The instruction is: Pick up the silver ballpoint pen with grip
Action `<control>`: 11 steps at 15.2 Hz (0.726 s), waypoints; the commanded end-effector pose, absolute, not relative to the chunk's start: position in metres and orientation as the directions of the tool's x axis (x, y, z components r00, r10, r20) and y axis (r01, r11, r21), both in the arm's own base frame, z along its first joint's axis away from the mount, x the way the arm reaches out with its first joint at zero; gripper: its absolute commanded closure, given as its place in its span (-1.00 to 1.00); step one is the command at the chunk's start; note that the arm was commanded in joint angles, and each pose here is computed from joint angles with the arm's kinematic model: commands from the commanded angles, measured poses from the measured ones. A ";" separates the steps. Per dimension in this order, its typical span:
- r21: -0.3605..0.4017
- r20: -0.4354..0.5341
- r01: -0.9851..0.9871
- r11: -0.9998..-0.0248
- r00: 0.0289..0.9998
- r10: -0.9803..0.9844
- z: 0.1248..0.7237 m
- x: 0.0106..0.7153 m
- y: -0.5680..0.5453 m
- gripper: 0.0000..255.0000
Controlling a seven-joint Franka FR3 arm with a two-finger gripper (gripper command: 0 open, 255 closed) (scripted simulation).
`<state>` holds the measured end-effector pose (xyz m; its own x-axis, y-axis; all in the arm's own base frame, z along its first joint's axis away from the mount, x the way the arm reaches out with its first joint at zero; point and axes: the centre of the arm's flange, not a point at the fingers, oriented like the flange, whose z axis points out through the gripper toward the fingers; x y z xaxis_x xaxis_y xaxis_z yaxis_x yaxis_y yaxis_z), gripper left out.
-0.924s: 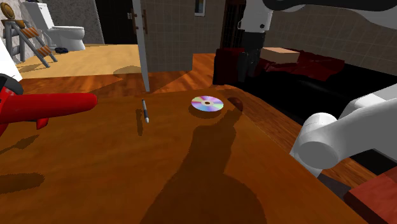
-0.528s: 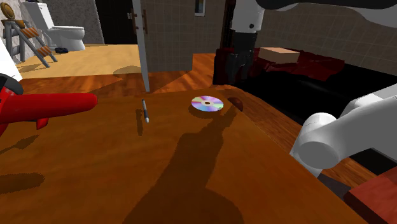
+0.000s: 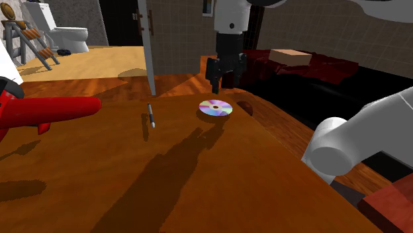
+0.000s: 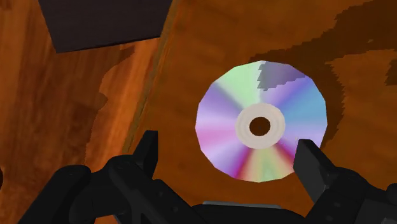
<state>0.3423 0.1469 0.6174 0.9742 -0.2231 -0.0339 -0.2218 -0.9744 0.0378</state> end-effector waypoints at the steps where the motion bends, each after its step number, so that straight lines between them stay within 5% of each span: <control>1: 0.042 -0.031 -0.261 -0.964 0.965 -0.262 0.617 0.352 0.174 -1.00; 11: 0.066 -0.013 -0.432 -0.899 0.901 -0.434 0.614 0.415 0.294 -1.00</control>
